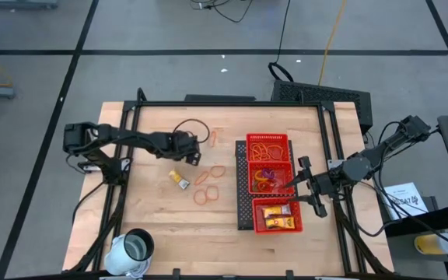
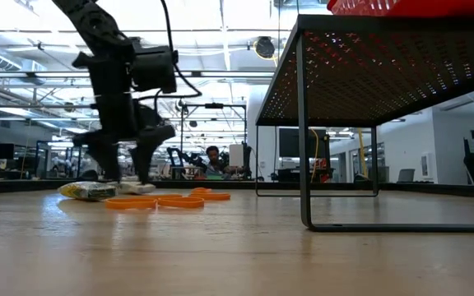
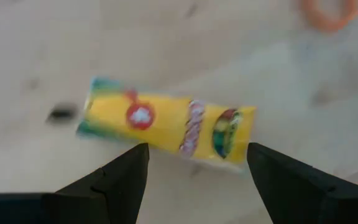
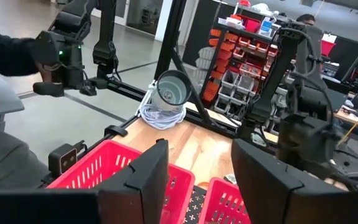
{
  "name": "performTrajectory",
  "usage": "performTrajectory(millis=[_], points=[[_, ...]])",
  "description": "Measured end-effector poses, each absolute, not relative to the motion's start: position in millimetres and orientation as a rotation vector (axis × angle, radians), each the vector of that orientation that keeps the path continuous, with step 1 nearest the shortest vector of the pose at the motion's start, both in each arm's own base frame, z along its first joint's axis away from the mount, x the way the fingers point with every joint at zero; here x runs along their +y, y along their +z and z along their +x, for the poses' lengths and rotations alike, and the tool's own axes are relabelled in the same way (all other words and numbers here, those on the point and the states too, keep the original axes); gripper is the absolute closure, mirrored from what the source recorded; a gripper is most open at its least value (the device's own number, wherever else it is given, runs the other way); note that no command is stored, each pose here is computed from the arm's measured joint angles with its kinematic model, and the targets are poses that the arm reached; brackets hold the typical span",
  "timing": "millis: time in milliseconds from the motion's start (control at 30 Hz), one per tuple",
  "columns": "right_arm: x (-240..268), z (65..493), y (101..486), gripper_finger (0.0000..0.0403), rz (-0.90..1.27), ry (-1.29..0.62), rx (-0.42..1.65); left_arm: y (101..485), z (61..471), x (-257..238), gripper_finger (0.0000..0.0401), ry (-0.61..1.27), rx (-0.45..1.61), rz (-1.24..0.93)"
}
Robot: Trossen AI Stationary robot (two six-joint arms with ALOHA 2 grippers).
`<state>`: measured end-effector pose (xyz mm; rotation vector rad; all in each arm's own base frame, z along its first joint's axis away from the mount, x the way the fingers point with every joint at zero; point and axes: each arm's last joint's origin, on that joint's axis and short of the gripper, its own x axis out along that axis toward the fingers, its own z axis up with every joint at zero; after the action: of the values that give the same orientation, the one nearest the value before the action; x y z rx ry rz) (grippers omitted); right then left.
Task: Pick & Place Office Desk Supplies
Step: Put the yellow pack of crayons into the bottom red bin on the shelf
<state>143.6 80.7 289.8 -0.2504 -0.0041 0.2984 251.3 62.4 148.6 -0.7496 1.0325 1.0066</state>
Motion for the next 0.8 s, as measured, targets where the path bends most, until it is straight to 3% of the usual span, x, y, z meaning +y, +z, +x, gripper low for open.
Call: performTrajectory(millis=[200, 333, 667, 800], points=[[81, 144, 290, 0.0242, -0.234, 0.299, -0.001, 158, 273, 76, 0.0119, 0.843, 0.831, -0.683], [81, 144, 290, 0.0242, -0.234, 0.298, -0.001, 163, 277, 81, 0.0119, 0.751, 0.844, -0.558], [81, 144, 290, 0.0243, -0.233, 0.298, -0.001, 154, 241, 112, 0.0119, 1.039, 1.061, -0.46], [81, 144, 290, 0.0243, -0.233, 0.298, -0.001, 152, 229, 116, 0.0119, 1.049, 1.167, -0.497]])
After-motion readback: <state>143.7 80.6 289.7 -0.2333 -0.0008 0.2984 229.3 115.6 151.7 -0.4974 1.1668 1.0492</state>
